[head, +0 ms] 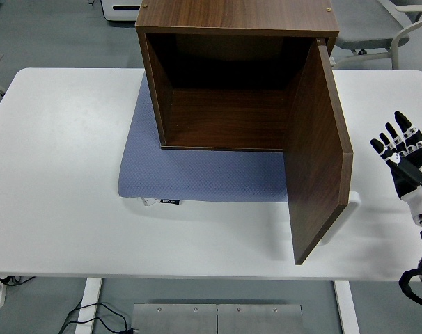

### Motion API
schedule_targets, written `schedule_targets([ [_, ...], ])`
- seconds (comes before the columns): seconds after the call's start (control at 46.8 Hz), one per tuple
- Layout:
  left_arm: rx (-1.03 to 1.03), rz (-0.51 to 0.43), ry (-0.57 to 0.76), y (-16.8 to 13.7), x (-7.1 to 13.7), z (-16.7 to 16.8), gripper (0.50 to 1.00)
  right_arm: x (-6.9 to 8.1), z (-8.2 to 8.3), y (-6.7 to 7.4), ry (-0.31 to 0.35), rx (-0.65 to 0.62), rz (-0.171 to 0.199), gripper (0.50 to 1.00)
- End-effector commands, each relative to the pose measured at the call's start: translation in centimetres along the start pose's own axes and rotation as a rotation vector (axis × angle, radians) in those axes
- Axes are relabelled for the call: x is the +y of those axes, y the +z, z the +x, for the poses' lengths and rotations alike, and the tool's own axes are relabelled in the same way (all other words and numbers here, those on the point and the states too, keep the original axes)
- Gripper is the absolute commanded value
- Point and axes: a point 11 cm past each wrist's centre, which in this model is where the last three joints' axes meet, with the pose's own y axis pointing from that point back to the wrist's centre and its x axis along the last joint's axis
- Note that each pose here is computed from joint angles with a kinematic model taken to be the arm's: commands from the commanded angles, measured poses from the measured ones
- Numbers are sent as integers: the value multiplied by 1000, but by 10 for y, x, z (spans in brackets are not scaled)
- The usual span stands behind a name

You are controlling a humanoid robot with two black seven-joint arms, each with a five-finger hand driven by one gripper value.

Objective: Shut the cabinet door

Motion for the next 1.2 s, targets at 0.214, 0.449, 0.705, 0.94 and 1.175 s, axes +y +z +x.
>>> schedule_targets([
  [0.214, 0, 0, -1, 0, 0, 0, 1000, 0, 0, 0, -1, 1, 0, 1000],
  [0.449, 0, 0, -1, 0, 0, 0, 1000, 3, 3, 1, 3, 5, -8, 1000],
  [0.705, 0, 0, -1, 0, 0, 0, 1000, 3, 3, 1, 3, 5, -8, 1000],
  [0.94, 0, 0, 1, 0, 0, 0, 1000, 1, 2, -1, 1, 7, -3, 1000],
  [1.175, 0, 0, -1, 0, 0, 0, 1000, -1, 1, -2, -2, 6, 1, 1000],
])
